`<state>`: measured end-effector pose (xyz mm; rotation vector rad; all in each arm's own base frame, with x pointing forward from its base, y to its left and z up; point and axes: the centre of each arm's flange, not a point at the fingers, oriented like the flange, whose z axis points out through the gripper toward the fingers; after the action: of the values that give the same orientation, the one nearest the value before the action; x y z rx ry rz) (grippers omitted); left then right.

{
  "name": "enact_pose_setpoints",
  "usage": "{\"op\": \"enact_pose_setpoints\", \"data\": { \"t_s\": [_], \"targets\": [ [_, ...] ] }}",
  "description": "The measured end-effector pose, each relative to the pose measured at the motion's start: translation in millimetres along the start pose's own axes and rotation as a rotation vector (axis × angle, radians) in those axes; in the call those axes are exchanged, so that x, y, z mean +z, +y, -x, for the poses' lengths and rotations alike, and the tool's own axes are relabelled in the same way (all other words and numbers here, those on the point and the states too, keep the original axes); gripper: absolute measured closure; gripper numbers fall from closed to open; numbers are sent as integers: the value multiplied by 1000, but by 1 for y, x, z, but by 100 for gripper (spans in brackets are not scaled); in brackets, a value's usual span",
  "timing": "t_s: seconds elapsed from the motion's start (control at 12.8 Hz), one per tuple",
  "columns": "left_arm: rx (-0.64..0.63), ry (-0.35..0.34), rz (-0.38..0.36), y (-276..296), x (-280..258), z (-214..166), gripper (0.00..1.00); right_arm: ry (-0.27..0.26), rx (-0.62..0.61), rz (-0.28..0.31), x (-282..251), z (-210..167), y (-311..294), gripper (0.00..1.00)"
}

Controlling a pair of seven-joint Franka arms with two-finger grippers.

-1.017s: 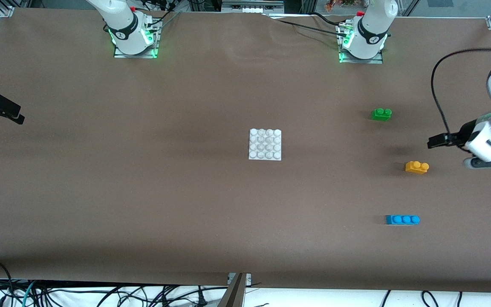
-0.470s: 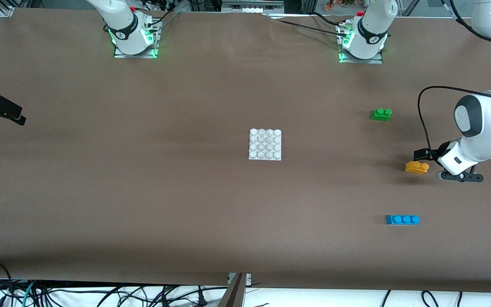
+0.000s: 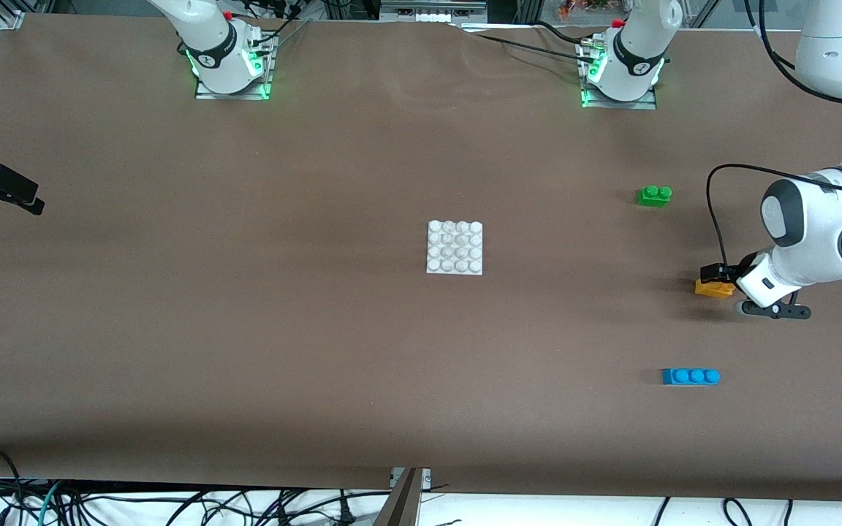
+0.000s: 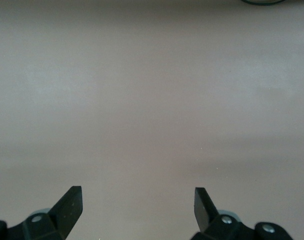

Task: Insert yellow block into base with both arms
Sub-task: 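Close the left gripper on the yellow brick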

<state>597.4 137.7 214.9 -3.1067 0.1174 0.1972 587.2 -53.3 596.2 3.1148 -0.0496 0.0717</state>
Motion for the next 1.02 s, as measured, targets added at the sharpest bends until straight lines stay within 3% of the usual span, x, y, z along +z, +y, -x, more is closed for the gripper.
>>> {"op": "enact_pose_setpoints", "data": {
  "t_s": [1.02],
  "targets": [
    [1,-11,0,0,16,0,4,0,0,0,0,0,0,0]
  ]
}}
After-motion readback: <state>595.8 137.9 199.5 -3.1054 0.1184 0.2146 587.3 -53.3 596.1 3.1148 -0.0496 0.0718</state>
